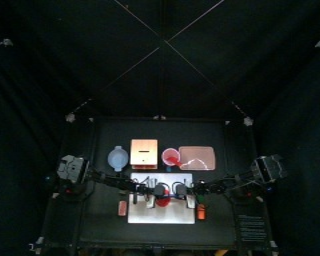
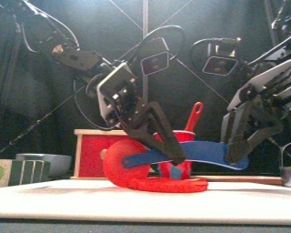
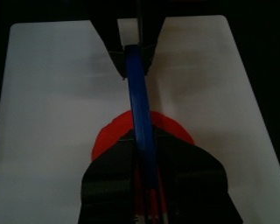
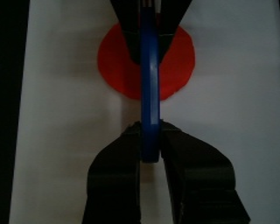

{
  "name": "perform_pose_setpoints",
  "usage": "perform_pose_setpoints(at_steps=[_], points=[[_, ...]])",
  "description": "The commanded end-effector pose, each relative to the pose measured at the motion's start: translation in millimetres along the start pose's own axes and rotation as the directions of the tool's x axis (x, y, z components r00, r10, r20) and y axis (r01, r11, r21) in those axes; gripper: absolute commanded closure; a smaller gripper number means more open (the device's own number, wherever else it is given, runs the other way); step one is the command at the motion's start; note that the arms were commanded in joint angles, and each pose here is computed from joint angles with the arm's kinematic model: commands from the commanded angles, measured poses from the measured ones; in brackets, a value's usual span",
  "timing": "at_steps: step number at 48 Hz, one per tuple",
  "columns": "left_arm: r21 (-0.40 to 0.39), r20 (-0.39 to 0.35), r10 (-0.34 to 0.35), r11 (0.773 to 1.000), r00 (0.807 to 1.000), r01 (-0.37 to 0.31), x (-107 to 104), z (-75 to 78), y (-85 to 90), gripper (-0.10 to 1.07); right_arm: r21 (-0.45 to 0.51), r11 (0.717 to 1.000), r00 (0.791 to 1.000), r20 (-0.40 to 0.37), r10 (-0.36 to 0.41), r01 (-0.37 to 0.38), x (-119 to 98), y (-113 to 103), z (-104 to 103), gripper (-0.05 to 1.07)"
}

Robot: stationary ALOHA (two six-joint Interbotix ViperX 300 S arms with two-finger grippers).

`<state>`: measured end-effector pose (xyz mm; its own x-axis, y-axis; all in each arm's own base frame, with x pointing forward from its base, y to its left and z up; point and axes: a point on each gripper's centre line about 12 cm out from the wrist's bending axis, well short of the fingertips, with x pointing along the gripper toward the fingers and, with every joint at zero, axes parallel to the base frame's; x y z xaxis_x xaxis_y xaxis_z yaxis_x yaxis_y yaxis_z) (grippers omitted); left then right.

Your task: Cut dough with pizza cutter

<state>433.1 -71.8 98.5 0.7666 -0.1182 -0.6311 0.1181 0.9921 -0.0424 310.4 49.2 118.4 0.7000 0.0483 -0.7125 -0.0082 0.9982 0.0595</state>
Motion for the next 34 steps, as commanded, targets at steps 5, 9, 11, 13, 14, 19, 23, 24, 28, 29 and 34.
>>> perform_pose_setpoints(at_steps=[5, 9, 11, 13, 14, 19, 23, 24, 28, 29, 34], points=[[0.008, 0.021, -0.007, 1.0, 1.0, 0.006, 6.5, 10.6, -3.6, 0.52, 0.005, 1.0, 0.999, 0.041, 0.013, -0.013, -13.0, 3.4, 5.8, 0.66], [0.008, 0.021, -0.004, 1.0, 1.0, 0.004, 9.8, 11.2, -2.3, 0.52, 0.011, 1.0, 0.999, 0.04, 0.013, -0.014, -15.4, 3.4, 2.9, 0.66], [0.005, 0.024, -0.003, 1.0, 1.0, 0.003, 11.3, 12.8, -1.7, 0.52, 0.012, 1.0, 0.999, 0.039, 0.013, -0.013, -16.5, 3.0, 1.3, 0.66], [0.005, 0.026, -0.003, 1.0, 1.0, 0.003, 12.7, 13.6, -1.7, 0.52, 0.014, 1.0, 0.999, 0.035, 0.015, -0.016, -17.6, 3.6, -0.5, 0.66], [0.007, 0.027, -0.003, 1.0, 1.0, 0.003, 13.2, 14.3, -1.8, 0.52, 0.014, 1.0, 0.999, 0.035, 0.014, -0.015, -17.9, 3.3, -1.3, 0.66], [0.005, 0.032, -0.004, 1.0, 0.999, 0.004, 16.6, 16.7, -2.0, 0.52, 0.017, 1.0, 0.999, 0.032, 0.018, -0.018, -20.7, 3.8, -4.9, 0.66], [0.007, 0.037, -0.004, 1.0, 0.999, 0.004, 19.6, 18.9, -2.2, 0.52, 0.015, 1.0, 0.999, 0.031, 0.02, -0.02, -22.5, 4.4, -7.2, 0.66], [0.005, 0.037, -0.004, 1.0, 0.999, 0.004, 20.0, 19.0, -2.2, 0.52, 0.015, 1.0, 0.999, 0.028, 0.019, -0.019, -22.9, 4.1, -8.8, 0.66], [0.005, 0.038, -0.004, 1.0, 0.999, 0.004, 23.8, 20.1, -2.3, 0.52, 0.013, 1.0, 0.999, 0.023, 0.024, -0.024, -24.7, 5.2, -12.1, 0.66], [0.005, 0.04, -0.004, 1.0, 0.999, 0.004, 24.3, 20.8, -2.3, 0.52, 0.014, 1.0, 0.999, 0.023, 0.023, -0.023, -25.0, 4.7, -12.3, 0.66], [0.005, 0.046, -0.004, 1.0, 0.999, 0.004, 28.2, 23.7, -2.6, 0.52, 0.011, 1.0, 0.999, 0.021, 0.027, -0.027, -27.8, 5.4, -15.8, 0.66]])
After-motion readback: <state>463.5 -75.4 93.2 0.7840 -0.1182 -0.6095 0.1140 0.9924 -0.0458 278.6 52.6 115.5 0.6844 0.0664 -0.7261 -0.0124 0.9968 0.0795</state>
